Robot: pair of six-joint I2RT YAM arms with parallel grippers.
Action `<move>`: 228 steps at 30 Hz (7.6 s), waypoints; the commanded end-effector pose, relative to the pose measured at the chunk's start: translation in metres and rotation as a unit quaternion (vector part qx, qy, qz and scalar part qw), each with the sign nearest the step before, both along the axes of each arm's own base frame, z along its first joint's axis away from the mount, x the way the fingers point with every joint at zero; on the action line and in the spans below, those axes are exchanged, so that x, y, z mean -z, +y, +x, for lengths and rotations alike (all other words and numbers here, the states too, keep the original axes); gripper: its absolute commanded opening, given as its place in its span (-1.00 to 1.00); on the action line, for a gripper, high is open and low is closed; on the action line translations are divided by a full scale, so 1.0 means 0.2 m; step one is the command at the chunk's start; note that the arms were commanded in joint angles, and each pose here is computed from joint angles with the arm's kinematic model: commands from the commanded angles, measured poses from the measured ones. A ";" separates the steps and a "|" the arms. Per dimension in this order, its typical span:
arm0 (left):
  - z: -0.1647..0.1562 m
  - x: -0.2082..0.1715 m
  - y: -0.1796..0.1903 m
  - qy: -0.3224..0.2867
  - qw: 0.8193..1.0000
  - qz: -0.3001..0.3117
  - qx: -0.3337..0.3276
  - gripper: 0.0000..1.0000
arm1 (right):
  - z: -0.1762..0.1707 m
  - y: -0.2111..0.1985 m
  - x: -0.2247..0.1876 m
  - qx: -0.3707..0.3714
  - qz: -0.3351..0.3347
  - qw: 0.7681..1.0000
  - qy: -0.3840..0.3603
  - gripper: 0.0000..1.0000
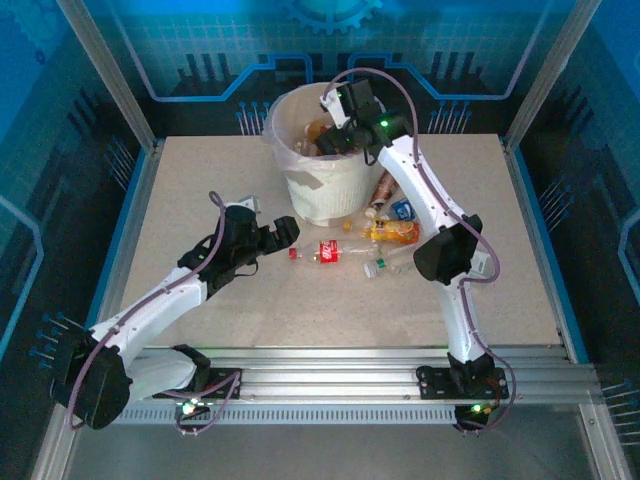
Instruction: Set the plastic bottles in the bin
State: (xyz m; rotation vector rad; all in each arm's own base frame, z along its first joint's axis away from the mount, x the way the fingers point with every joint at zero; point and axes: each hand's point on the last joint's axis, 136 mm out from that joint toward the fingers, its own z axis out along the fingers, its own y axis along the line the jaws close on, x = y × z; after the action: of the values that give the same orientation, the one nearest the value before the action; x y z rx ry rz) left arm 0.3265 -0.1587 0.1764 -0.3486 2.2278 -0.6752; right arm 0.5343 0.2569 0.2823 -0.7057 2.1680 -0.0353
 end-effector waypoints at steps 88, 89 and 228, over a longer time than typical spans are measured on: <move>0.02 0.65 -0.58 0.004 0.721 0.519 0.459 0.15 | -1.19 -1.25 0.36 0.392 0.221 0.875 0.179 0.99; 0.01 0.65 -0.56 0.006 0.721 0.520 0.459 0.15 | -1.19 -1.25 0.36 0.392 0.221 0.875 0.179 0.99; 0.81 -1.38 -0.19 -0.329 0.925 0.160 0.104 0.98 | -1.29 -1.39 0.49 0.459 0.218 0.843 0.177 0.99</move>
State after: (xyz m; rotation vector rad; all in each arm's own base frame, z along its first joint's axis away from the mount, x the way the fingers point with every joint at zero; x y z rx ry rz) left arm 0.5025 -0.2096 0.4326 0.3020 1.6987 -0.4419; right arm 0.2836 -0.0126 0.1971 0.5918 2.5089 0.0959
